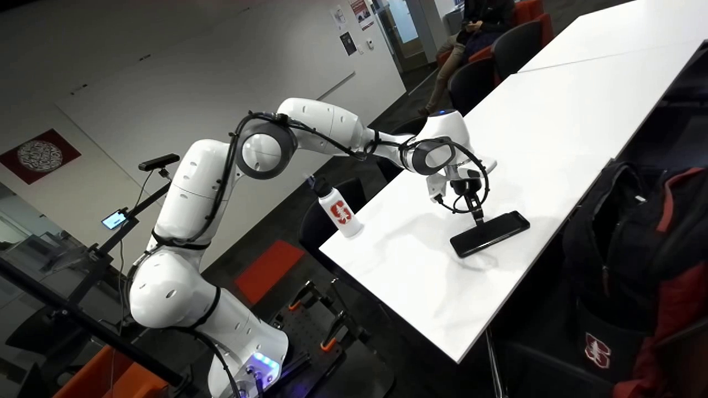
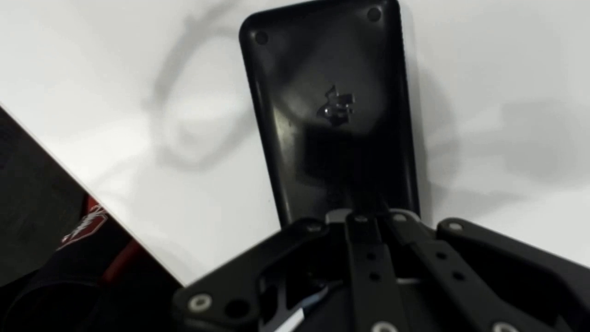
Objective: Slide the cover off the calculator
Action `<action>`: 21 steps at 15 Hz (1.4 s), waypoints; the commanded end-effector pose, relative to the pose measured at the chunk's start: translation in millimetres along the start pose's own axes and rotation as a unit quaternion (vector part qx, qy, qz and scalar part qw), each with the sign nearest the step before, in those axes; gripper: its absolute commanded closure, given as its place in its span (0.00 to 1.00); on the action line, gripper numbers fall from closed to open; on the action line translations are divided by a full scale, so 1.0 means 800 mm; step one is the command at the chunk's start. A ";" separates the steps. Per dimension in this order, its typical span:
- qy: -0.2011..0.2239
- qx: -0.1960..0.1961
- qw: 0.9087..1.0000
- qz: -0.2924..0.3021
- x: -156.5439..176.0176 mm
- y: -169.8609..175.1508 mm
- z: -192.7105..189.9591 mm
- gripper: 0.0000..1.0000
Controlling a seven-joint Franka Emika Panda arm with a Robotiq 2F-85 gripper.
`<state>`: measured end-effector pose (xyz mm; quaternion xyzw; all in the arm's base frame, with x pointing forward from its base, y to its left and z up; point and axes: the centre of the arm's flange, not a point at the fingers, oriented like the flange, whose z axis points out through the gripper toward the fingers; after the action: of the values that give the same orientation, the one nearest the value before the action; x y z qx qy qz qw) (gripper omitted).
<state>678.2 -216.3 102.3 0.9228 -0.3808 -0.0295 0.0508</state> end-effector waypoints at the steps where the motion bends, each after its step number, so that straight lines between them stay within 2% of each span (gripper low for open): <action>1: 0.005 0.005 0.999 0.034 0.001 0.012 0.001 1.00; 6: -0.002 0.012 1.000 0.014 -0.006 -0.001 0.029 1.00; 10: -0.012 0.002 1.000 0.020 -0.008 0.001 0.033 1.00; 12: -0.025 -0.011 0.999 0.022 -0.012 0.004 0.031 1.00; 21: -0.094 -0.026 0.994 -0.050 -0.053 -0.002 0.036 1.00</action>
<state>663.9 -202.7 76.7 0.9282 -0.3572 -0.0943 0.0441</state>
